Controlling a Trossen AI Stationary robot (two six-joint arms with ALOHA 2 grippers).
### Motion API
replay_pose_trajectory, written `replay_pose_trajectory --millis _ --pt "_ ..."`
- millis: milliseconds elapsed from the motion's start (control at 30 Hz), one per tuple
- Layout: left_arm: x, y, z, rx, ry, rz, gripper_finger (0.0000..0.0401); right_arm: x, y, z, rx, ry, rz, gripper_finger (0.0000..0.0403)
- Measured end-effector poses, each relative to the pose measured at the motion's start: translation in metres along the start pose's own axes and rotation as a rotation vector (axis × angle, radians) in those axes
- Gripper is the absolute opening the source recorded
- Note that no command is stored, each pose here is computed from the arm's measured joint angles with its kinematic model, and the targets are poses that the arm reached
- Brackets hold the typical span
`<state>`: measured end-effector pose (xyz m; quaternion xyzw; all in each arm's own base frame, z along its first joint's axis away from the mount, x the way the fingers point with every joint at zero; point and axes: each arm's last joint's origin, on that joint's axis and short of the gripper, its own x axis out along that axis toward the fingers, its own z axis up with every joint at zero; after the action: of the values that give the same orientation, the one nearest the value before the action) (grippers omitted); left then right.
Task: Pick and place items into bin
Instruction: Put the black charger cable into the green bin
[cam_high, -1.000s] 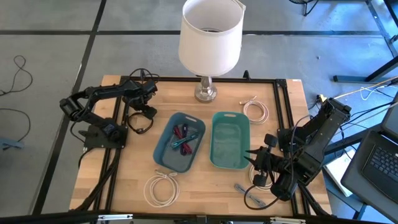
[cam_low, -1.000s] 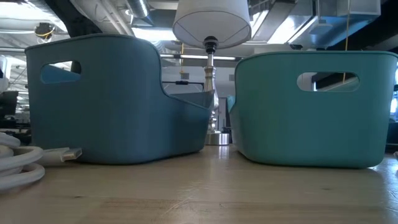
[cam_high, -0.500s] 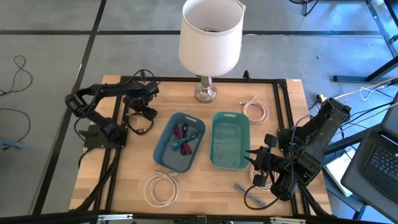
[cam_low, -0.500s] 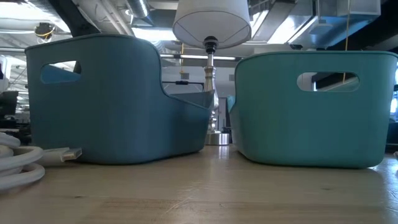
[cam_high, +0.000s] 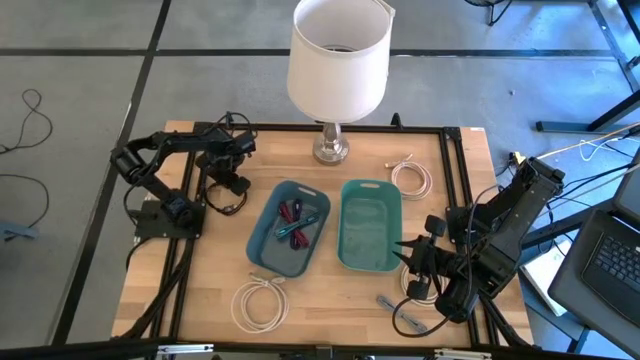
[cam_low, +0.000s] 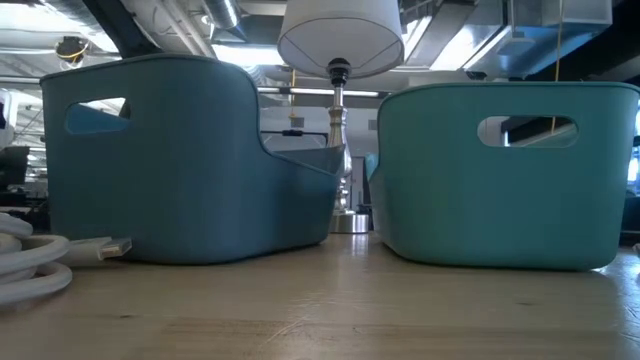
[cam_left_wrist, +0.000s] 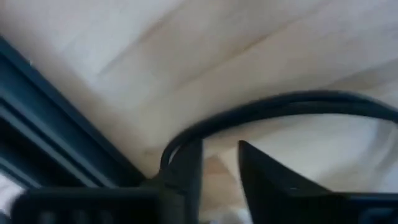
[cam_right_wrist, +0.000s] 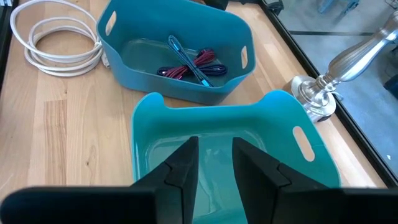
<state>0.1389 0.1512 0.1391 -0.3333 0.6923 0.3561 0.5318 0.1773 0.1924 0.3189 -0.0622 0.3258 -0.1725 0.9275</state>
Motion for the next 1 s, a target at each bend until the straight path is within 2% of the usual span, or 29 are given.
replay_pose_trajectory --millis 100,300,400,533,667,833,933,1000 --pt "0.001 -0.001 0.001 0.000 -0.004 -0.004 0.0018 0.000 0.000 0.000 0.000 0.000 0.000 0.0102" --pt "0.001 -0.001 0.002 0.035 -0.001 -0.018 0.0002 0.000 0.000 0.000 -0.001 0.001 0.000 0.0102" --pt "0.001 -0.003 0.001 0.071 0.009 -0.072 0.0003 0.000 0.000 0.000 0.000 0.000 0.000 0.0102" --pt "0.000 -0.009 0.000 0.119 0.008 -0.084 0.0005 0.000 0.000 0.000 0.000 0.000 0.000 0.0102" --pt "-0.009 -0.017 -0.001 0.220 0.023 -0.126 0.0019 0.000 0.000 0.000 0.000 0.000 0.000 0.0102" --pt "-0.028 -0.024 -0.003 0.396 -0.023 -0.047 0.0053 0.000 0.000 0.000 0.003 0.000 0.000 0.0102" --pt "-0.030 -0.028 -0.006 0.557 -0.041 0.026 0.0076 0.000 0.000 0.000 0.005 0.003 0.002 0.0102" --pt "-0.031 -0.031 -0.007 0.618 -0.049 0.063 0.0092 0.000 0.000 0.000 0.009 0.006 0.005 0.0102"
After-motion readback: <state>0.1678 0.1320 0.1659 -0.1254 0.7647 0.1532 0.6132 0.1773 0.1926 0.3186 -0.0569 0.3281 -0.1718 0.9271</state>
